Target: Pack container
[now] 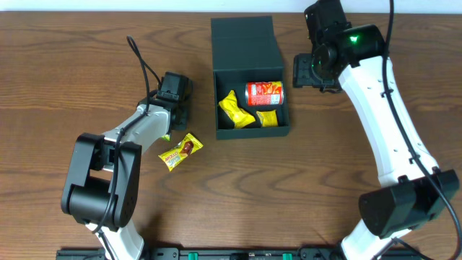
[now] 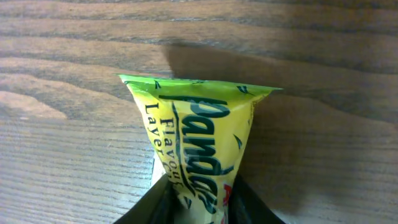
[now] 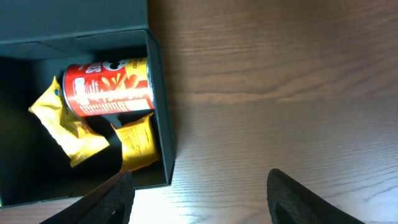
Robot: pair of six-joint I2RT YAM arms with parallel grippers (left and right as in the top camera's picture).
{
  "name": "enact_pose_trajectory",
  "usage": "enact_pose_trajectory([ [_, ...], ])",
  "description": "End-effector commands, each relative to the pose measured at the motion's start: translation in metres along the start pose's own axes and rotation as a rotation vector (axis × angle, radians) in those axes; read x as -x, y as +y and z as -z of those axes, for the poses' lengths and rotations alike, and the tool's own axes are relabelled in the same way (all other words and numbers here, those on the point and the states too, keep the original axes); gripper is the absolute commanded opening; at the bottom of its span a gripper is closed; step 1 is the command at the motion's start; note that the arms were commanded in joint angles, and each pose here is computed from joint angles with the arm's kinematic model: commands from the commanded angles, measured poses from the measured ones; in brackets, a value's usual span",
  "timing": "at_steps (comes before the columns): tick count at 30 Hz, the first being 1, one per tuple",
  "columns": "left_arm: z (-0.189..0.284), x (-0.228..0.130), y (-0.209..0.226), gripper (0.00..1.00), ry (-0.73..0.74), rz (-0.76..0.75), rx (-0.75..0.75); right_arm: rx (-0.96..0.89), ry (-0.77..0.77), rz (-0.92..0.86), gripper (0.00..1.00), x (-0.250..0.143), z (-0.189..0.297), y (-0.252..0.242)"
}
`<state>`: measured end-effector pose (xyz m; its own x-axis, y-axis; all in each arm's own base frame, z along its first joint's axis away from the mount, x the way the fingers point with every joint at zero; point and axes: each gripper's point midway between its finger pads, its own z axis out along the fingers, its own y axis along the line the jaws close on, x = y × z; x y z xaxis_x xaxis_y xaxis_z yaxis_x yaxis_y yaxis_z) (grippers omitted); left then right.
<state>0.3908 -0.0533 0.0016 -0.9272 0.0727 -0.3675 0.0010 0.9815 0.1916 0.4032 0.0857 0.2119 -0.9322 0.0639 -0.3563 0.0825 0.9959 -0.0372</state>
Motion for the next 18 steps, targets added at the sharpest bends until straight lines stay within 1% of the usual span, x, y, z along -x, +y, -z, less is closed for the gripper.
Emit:
enact_pose_trajectory([
  [1,0.001,0.012,0.000,0.27,-0.009,0.009,0.004,-0.016,-0.022,0.003,0.69,0.007,0.003,-0.006],
  [8,0.025,0.043,0.001,0.25,-0.025,0.081,-0.002,-0.016,-0.024,0.003,0.69,0.007,0.003,-0.006],
  [10,0.035,0.053,0.002,0.17,-0.029,0.095,-0.002,-0.015,-0.026,0.002,0.69,0.008,0.003,-0.006],
  [12,0.042,0.060,0.003,0.15,-0.034,0.096,-0.003,-0.014,-0.028,0.002,0.69,0.008,0.003,-0.006],
  [13,0.045,0.063,0.003,0.28,-0.035,0.095,-0.003,-0.014,-0.029,0.002,0.70,0.008,0.003,-0.006],
  [15,0.047,0.064,0.005,0.50,-0.035,0.091,0.003,-0.015,-0.029,0.002,0.70,0.008,0.003,-0.006],
  [17,0.046,0.063,0.008,0.60,-0.032,0.091,0.018,-0.019,-0.029,0.002,0.70,0.008,0.003,-0.007],
  [18,0.046,0.061,0.008,0.61,-0.025,0.086,0.020,-0.021,-0.030,0.002,0.70,0.008,0.003,-0.007],
])
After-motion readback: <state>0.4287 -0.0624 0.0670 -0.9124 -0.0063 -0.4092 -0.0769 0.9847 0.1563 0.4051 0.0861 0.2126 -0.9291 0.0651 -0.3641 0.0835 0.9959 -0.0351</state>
